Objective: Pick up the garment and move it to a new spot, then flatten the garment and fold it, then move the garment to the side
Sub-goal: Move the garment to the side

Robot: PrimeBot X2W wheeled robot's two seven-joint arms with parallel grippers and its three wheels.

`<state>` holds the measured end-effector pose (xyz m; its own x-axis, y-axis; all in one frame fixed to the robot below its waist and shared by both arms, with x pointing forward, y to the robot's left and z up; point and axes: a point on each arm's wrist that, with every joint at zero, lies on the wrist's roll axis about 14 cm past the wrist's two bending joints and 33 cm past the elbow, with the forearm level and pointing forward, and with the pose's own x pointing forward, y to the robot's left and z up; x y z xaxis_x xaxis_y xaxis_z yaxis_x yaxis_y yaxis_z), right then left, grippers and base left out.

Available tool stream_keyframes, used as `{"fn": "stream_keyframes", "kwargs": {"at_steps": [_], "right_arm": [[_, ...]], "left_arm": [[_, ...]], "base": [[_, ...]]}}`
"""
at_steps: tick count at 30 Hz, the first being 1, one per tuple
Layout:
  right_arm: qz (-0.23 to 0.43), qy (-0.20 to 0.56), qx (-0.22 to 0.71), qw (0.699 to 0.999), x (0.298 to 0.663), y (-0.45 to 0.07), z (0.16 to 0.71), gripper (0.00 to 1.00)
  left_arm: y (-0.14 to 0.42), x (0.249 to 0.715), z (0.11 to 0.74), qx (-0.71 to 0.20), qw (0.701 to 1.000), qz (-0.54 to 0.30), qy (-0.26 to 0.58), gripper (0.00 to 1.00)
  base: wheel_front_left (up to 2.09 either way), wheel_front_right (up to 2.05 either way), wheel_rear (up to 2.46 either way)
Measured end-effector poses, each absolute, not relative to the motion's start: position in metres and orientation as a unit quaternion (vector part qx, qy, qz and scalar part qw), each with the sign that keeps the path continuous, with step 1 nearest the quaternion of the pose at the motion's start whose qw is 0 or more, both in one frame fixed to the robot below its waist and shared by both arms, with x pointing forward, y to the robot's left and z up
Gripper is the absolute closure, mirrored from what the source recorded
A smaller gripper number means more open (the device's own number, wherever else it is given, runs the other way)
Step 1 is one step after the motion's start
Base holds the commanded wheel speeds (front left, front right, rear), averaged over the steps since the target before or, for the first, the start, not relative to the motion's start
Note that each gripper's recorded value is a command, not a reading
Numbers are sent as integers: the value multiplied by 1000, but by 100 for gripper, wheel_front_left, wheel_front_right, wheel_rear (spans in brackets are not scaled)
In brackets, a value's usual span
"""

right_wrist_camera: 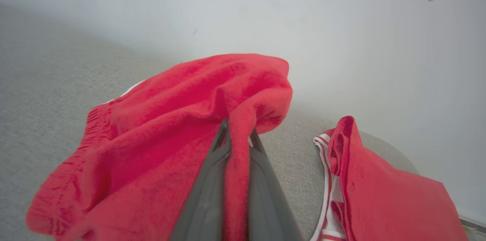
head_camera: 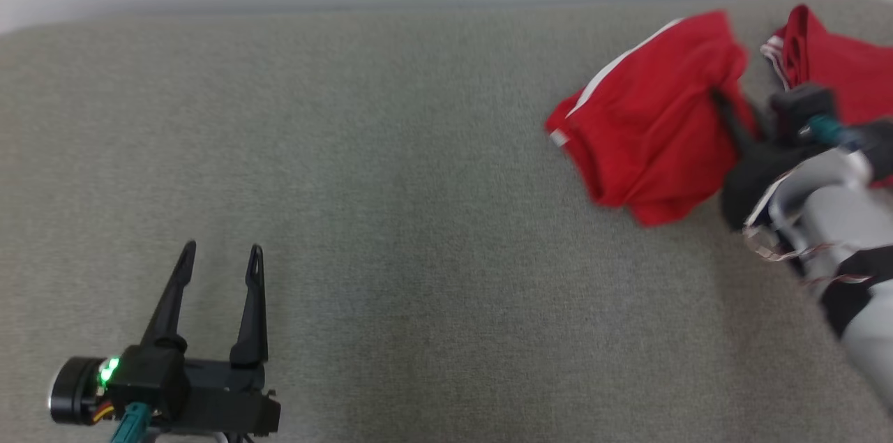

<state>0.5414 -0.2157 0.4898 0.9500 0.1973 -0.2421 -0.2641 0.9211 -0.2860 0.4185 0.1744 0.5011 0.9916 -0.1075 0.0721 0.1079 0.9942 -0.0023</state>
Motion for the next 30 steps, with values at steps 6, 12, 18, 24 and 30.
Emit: {"fn": "stream_keyframes", "kwargs": {"at_steps": [6, 12, 18, 24, 30], "right_arm": [[82, 105, -207, 969, 569, -271, 505, 100], [50, 142, -237, 960, 574, -320, 496, 100], [10, 159, -265, 951, 572, -370, 508, 100], [-34, 185, -290, 938, 570, -413, 516, 100], [-72, 203, -316, 924, 573, -445, 523, 100]], "left_arm": [[163, 444, 489, 6, 997, -73, -32, 0], [152, 466, 472, 13, 995, -95, -23, 0], [143, 480, 464, 18, 994, -108, -29, 0], [132, 491, 463, 26, 991, -127, -40, 0], [127, 499, 461, 31, 989, -136, -44, 0]], "base": [[0, 0, 0], [0, 0, 0], [0, 0, 0], [0, 0, 0], [0, 0, 0]]}}
